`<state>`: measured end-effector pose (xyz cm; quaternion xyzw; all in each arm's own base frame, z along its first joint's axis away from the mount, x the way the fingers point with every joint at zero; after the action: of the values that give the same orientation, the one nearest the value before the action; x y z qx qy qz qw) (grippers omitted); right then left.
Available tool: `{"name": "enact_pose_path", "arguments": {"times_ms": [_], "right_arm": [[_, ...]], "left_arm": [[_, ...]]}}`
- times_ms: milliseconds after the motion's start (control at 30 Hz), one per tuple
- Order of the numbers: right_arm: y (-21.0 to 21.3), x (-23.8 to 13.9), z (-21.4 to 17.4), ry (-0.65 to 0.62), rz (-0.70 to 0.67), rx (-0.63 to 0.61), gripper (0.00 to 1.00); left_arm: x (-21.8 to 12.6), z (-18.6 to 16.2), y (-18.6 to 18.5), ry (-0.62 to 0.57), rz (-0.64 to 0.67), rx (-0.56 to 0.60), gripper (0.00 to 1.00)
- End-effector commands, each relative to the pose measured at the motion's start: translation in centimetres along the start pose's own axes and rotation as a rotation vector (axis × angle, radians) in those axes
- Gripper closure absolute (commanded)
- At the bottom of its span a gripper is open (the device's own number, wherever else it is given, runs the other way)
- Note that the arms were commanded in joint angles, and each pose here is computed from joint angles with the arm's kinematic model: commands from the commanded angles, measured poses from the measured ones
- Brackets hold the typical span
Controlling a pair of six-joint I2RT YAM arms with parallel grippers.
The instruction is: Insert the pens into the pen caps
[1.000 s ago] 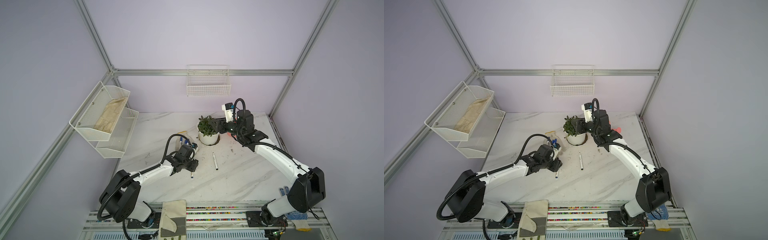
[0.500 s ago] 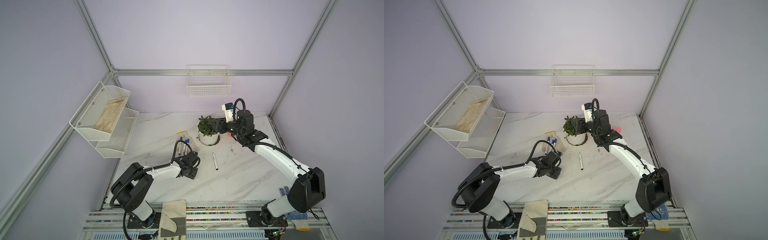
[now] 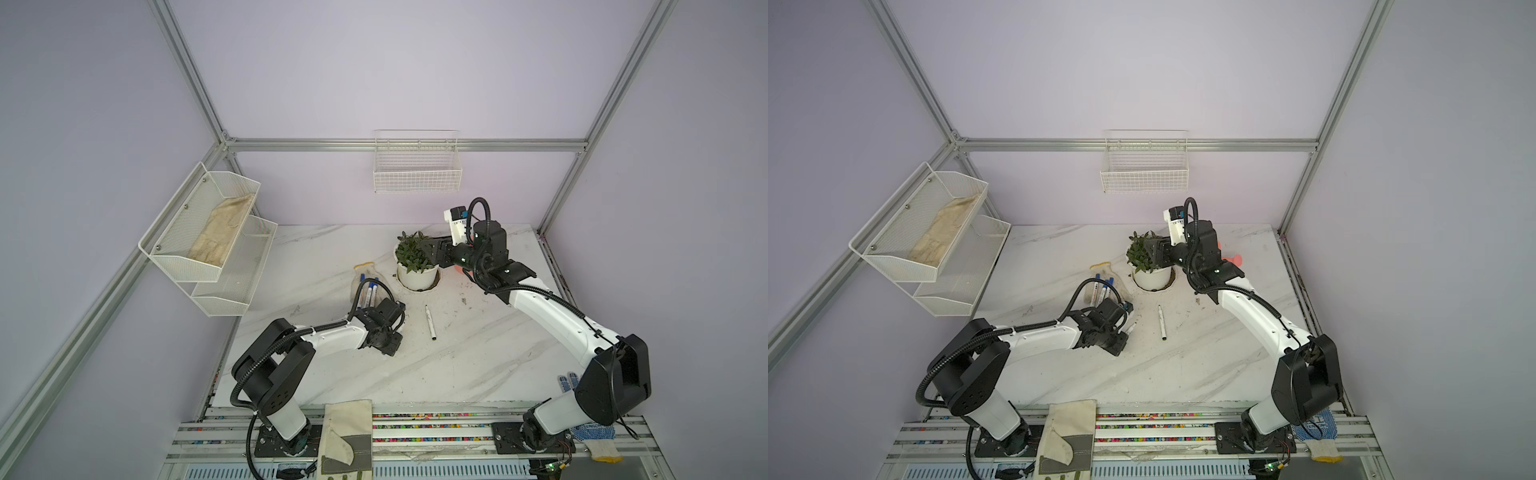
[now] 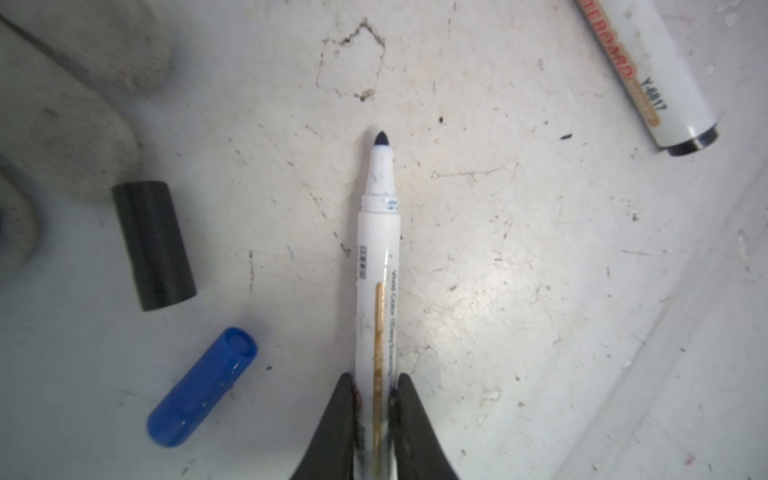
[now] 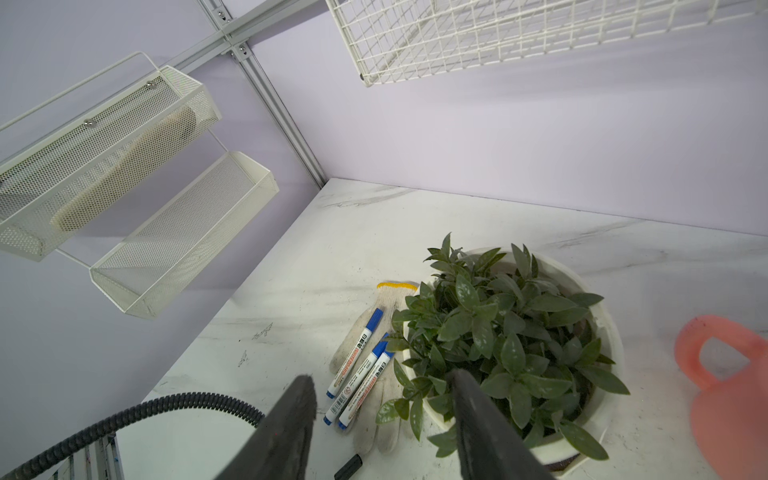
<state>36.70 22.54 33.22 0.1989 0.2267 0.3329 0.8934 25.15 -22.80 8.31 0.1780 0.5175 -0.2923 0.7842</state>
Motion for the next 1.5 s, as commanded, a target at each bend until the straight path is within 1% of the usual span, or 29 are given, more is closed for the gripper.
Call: {"name": "enact_pose_path", "arguments": {"times_ms": [0, 67, 133, 233, 300, 367, 400, 433, 500, 533, 633, 767, 1067, 1267, 1467], "right_arm": [[0.3, -1.0, 0.2, -0.011, -0.016, -0.015, 0.45], [0.2, -1.1, 0.2, -0.007, -0.023, -0.014, 0.45], [0.3, -1.2, 0.2, -0.002, -0.028, -0.018, 0.45], [0.2, -1.3, 0.0, 0.016, -0.036, -0.023, 0.45], [0.2, -1.3, -0.1, 0.032, -0.037, -0.036, 0.45], [0.7, -1.3, -0.2, 0.057, -0.005, -0.056, 0.45], [1.0, -1.3, -0.2, 0.068, 0.017, -0.063, 0.45], [1.3, -1.3, -0.3, 0.081, 0.049, -0.066, 0.45], [2.2, -1.2, -0.4, 0.095, 0.115, -0.067, 0.45], [2.7, -1.2, -0.6, 0.105, 0.153, -0.065, 0.45], [3.9, -0.9, -0.9, 0.122, 0.225, -0.057, 0.44], [4.7, -0.5, -1.0, 0.130, 0.270, -0.037, 0.44], [4.5, 1.2, -1.7, 0.170, 0.270, -0.001, 0.45], [4.5, 2.5, -2.5, 0.215, 0.291, 0.010, 0.52], [4.4, 3.2, -3.7, 0.264, 0.298, 0.025, 0.62]], "left_arm": [[0.2, 1.2, -0.7, 0.008, -0.054, 0.062, 0.93], [0.2, 1.8, -0.7, -0.006, -0.047, 0.070, 1.00], [-0.2, 2.5, -0.7, -0.045, -0.039, 0.080, 1.00], [-1.9, 4.4, -0.5, -0.156, -0.016, 0.089, 1.00], [-4.1, 6.1, -0.1, -0.289, -0.002, 0.078, 1.00], [-6.4, 7.5, 0.5, -0.421, 0.001, 0.034, 1.00], [-7.6, 8.1, 0.9, -0.492, 0.002, 0.009, 1.00], [-8.7, 8.7, 1.3, -0.565, -0.004, -0.041, 1.00], [-10.0, 9.4, 2.1, -0.664, 0.012, -0.103, 1.00], [-11.7, 9.8, 2.6, -0.737, 0.020, -0.135, 1.00], [-13.0, 10.6, 3.1, -0.827, 0.043, -0.167, 1.00], [-13.9, 11.2, 3.1, -0.881, 0.036, -0.166, 1.00], [-14.7, 11.0, 2.4, -0.951, -0.014, -0.124, 1.00], [-14.9, 11.0, 2.2, -0.965, -0.032, -0.113, 1.00], [-15.3, 11.0, 2.2, -0.989, -0.025, -0.113, 1.00]]}}
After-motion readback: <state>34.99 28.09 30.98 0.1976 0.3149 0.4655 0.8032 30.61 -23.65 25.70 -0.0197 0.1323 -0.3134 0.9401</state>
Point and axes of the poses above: each gripper's point midway between its finger pads, its own x axis out along the fingers, its own y axis along the line the jaws close on, z = x × y, the point moved 6 cm from there along -x, back along the fingers, and after that the axes turned 9 degrees about x, right-handed, at the moved point
